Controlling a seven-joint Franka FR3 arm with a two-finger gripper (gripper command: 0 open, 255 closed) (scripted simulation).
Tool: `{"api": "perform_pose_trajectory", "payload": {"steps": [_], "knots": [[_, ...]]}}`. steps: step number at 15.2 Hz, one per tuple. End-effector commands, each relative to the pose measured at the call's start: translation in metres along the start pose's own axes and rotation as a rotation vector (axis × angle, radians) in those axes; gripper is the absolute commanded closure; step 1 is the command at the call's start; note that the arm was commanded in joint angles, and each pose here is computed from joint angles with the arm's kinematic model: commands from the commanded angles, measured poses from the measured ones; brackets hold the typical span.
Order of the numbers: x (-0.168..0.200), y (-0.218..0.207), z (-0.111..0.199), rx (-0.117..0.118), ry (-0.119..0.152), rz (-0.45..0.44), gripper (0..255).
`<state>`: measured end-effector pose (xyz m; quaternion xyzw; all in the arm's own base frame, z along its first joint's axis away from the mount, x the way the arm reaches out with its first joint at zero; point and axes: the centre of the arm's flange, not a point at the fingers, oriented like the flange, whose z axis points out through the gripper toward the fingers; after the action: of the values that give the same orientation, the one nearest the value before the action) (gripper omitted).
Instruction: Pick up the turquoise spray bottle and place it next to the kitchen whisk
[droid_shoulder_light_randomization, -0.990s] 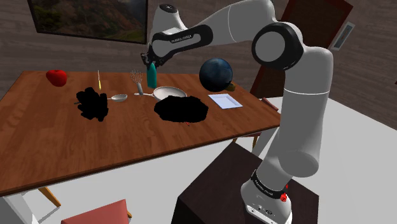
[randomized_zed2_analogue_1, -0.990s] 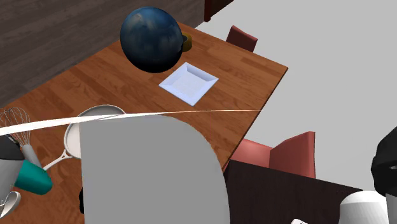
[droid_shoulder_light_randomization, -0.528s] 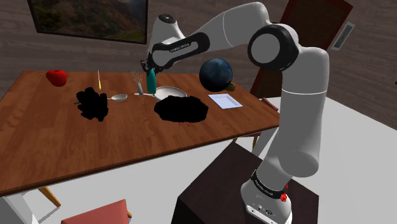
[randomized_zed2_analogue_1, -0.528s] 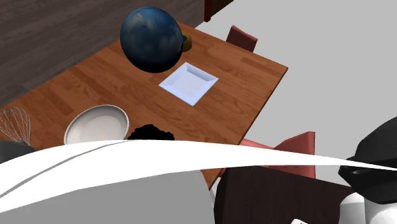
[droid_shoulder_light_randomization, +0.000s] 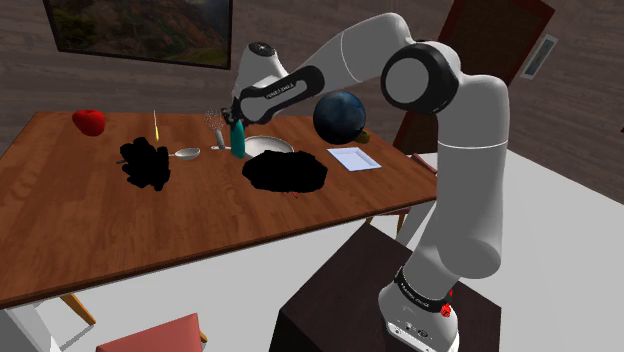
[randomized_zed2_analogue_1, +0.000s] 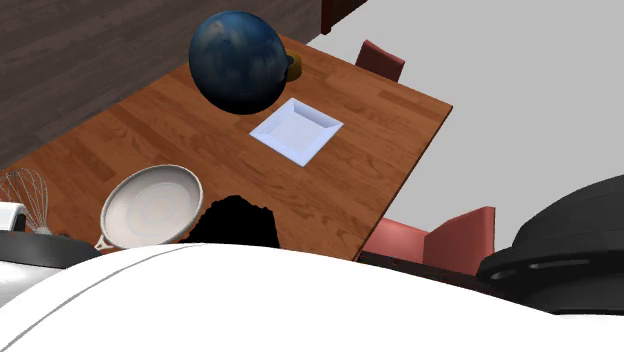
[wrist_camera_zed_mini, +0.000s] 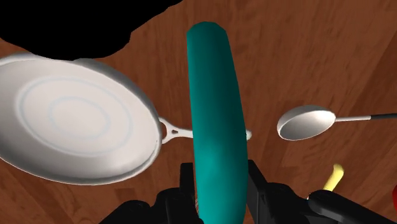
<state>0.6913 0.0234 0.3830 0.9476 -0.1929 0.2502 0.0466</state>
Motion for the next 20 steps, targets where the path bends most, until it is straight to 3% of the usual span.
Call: {"api": "perform_pose_trajectory", "payload": {"steps": [1,12,20], "knots": [[-0.005,-0.001,0.009,0.0,0.001,0.0,255],[-0.035,-0.001,0.063,0.0,0.001,0.0,255],[-0.035,-0.001,0.063,0.0,0.001,0.0,255]]}}
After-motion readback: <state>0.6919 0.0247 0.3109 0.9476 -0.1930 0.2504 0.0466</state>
